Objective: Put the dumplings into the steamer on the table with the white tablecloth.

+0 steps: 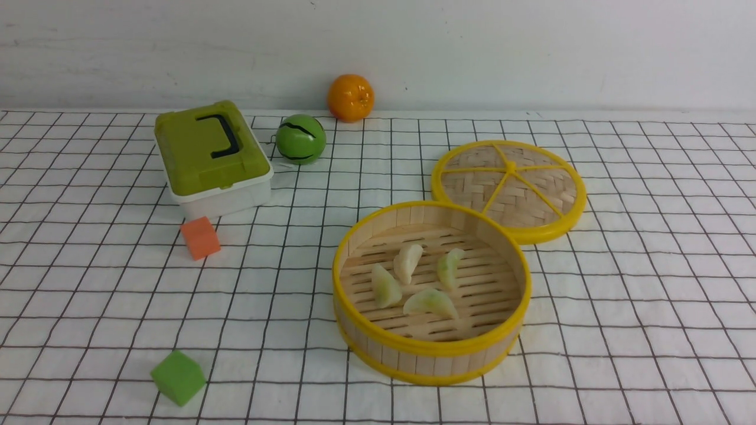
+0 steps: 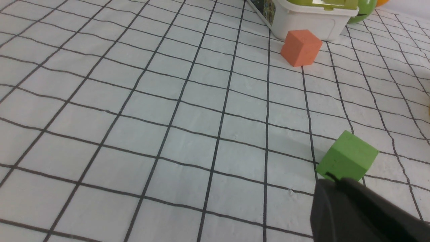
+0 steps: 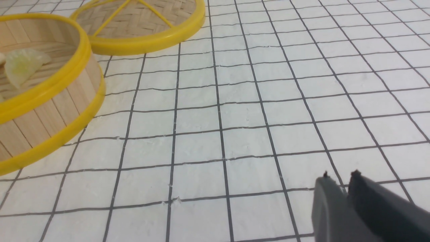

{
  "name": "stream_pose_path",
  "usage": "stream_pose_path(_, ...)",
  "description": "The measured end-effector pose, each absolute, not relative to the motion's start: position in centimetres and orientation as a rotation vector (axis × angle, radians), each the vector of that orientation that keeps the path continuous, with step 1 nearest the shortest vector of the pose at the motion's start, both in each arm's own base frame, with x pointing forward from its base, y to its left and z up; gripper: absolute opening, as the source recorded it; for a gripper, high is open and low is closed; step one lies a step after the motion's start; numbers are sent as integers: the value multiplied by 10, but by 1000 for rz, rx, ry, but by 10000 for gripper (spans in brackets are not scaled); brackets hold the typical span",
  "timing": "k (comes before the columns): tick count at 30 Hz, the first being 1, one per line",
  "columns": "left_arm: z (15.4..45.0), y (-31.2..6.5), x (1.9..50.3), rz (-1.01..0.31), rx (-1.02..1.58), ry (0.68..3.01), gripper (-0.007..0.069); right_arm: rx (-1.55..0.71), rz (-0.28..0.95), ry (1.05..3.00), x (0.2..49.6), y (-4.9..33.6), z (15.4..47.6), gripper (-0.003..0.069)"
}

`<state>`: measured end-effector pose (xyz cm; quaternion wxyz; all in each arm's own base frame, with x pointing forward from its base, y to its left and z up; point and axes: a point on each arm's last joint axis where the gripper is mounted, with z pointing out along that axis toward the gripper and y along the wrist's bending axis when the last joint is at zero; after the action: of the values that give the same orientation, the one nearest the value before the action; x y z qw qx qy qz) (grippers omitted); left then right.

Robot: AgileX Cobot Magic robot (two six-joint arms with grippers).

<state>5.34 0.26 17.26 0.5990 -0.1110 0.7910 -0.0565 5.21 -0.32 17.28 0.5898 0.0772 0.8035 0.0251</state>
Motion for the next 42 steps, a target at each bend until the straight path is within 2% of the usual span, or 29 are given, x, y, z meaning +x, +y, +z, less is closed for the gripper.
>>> stream_pose_path(42,173,3,53,-134,-259,1832,-5,180,58,1871,52,-3,173,136)
